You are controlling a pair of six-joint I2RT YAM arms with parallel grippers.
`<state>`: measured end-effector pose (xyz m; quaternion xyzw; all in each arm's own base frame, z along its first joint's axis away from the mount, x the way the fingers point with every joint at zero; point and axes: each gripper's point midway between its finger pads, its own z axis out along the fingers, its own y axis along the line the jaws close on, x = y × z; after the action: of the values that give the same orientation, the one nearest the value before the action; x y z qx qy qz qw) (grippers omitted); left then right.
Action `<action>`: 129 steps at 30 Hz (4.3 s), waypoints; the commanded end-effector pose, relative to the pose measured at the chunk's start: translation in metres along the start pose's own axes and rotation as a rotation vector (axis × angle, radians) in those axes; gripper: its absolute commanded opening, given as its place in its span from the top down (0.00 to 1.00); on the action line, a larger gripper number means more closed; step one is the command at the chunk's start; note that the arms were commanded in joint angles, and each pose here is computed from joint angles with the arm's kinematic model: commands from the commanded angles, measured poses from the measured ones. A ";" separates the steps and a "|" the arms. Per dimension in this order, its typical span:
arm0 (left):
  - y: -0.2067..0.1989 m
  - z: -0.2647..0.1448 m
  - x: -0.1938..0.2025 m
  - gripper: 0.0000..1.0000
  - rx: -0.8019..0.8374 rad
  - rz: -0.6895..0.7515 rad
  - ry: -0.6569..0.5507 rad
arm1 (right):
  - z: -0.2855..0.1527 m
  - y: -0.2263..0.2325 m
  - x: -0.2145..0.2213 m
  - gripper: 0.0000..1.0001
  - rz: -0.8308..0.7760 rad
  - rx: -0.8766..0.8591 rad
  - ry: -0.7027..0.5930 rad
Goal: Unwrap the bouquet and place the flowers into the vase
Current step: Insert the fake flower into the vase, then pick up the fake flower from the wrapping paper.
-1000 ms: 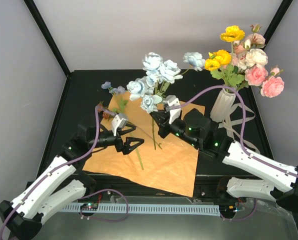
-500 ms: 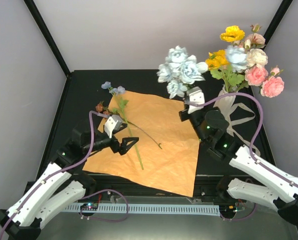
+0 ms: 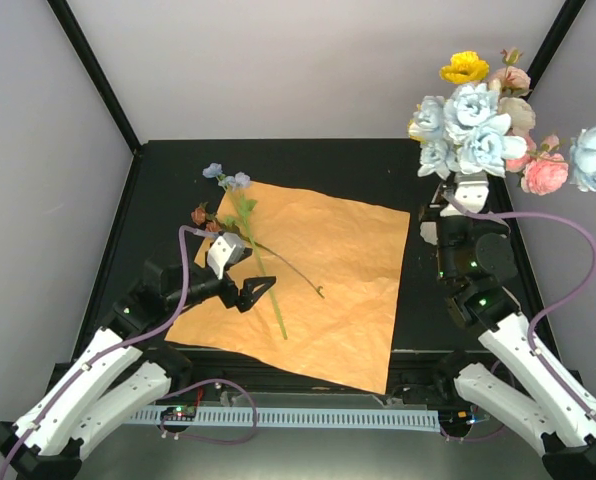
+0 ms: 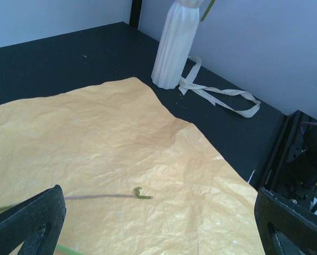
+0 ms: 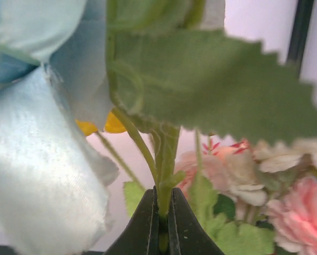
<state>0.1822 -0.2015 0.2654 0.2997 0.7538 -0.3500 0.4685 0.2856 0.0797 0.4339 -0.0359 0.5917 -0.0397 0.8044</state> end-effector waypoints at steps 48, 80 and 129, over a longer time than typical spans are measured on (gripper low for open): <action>-0.004 -0.009 -0.005 0.01 -0.003 0.037 -0.042 | 0.047 -0.082 0.024 0.99 0.071 0.172 -0.059; -0.003 -0.008 -0.005 0.01 -0.006 0.035 -0.039 | 0.059 -0.081 0.171 0.97 0.093 0.177 0.267; 0.140 0.060 0.075 0.37 -0.466 -0.600 0.112 | -0.069 0.024 0.171 0.51 0.867 -0.165 0.711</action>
<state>0.2705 -0.1559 0.1380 -0.0036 0.9104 -0.2447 0.3336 0.2797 0.0674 0.2571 0.1828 0.7802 0.3042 0.5151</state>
